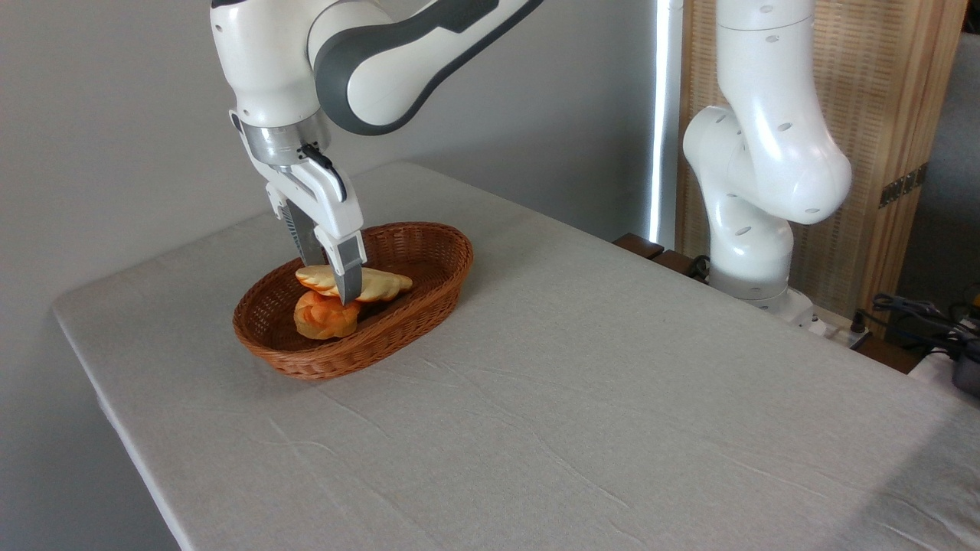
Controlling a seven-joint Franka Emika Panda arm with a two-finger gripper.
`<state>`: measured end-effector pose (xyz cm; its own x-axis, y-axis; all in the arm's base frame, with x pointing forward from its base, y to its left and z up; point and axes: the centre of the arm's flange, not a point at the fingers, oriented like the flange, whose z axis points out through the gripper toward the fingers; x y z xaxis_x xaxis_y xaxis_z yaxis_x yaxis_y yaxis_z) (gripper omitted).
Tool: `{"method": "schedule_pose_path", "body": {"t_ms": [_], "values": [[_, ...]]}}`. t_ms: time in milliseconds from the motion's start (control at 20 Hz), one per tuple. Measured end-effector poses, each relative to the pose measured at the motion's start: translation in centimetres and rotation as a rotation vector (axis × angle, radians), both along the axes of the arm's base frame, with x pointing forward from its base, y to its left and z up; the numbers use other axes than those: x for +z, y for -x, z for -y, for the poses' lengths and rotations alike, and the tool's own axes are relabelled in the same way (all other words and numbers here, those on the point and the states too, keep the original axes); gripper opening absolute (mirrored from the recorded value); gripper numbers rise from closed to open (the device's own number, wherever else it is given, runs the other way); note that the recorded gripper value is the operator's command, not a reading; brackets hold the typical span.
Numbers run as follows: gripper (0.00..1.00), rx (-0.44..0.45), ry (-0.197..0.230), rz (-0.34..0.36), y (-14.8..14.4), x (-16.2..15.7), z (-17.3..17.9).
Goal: Put bread into the basket
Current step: 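Lower the croissant into the basket onto the orange bun, then open the gripper to release the croissant and raise it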
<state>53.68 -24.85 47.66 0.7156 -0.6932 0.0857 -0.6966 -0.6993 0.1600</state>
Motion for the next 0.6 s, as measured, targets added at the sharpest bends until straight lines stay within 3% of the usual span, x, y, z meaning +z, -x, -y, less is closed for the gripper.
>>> {"method": "schedule_pose_path", "body": {"t_ms": [400,600], "values": [[1.0,0.113,0.034,0.07,-1.5,5.0,-0.9],[1.0,0.173,0.028,0.071,-2.4,7.2,-4.6]]}}
